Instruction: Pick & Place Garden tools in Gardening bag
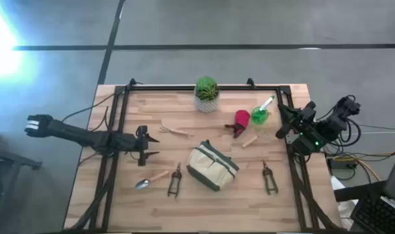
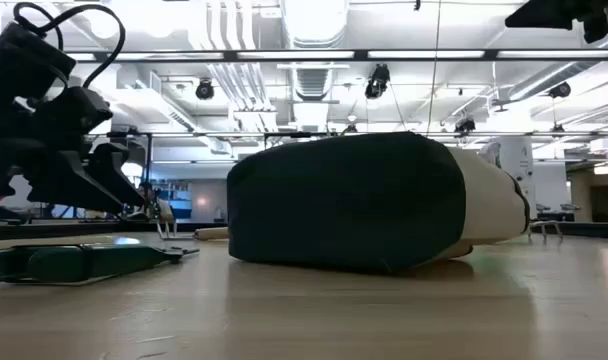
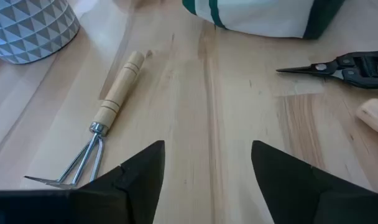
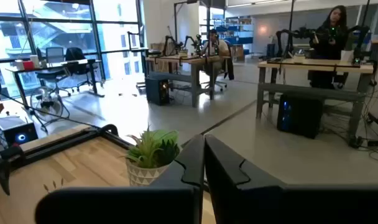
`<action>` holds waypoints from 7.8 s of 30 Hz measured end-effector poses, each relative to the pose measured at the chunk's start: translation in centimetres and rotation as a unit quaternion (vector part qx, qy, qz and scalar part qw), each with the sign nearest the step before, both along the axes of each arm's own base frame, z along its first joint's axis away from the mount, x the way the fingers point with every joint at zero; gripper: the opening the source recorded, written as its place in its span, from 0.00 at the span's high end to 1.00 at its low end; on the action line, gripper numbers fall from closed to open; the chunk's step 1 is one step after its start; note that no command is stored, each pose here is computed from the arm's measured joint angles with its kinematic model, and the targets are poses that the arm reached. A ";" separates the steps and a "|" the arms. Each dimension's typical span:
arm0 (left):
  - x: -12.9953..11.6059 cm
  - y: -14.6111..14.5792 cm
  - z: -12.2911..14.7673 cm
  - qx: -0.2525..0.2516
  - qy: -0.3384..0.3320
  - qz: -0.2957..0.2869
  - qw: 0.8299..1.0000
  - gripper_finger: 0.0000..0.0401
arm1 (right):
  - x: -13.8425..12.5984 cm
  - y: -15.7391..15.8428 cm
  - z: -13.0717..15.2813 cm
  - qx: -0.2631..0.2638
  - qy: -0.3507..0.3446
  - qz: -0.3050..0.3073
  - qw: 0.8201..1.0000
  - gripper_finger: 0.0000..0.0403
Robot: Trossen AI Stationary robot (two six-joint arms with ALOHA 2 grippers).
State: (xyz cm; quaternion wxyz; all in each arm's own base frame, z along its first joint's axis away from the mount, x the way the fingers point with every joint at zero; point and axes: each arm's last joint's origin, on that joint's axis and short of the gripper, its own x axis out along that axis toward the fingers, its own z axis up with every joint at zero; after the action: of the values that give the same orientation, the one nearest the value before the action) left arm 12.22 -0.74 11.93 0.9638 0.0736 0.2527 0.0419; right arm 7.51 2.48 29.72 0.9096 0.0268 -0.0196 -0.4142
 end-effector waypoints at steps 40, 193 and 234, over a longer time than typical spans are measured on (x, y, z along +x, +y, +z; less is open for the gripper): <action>-0.2 -0.2 -0.4 -0.019 0.025 -0.027 0.999 0.40 | 0.4 0.5 0.5 -0.056 -0.051 0.124 0.989 0.98; -0.1 -0.2 -0.3 -0.024 0.018 -0.022 0.999 0.40 | 22.7 -5.9 -15.0 0.563 0.212 0.479 0.639 0.92; -0.1 -0.2 -0.3 -0.024 0.018 -0.022 0.999 0.40 | 25.2 -3.6 -2.1 0.376 0.364 0.432 0.734 0.98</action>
State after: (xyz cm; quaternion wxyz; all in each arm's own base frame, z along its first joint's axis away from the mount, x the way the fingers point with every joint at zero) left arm 12.11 -0.91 11.63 0.9611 0.0573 0.2697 0.0132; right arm 32.70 -1.12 27.63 0.8440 0.2199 0.4839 0.0719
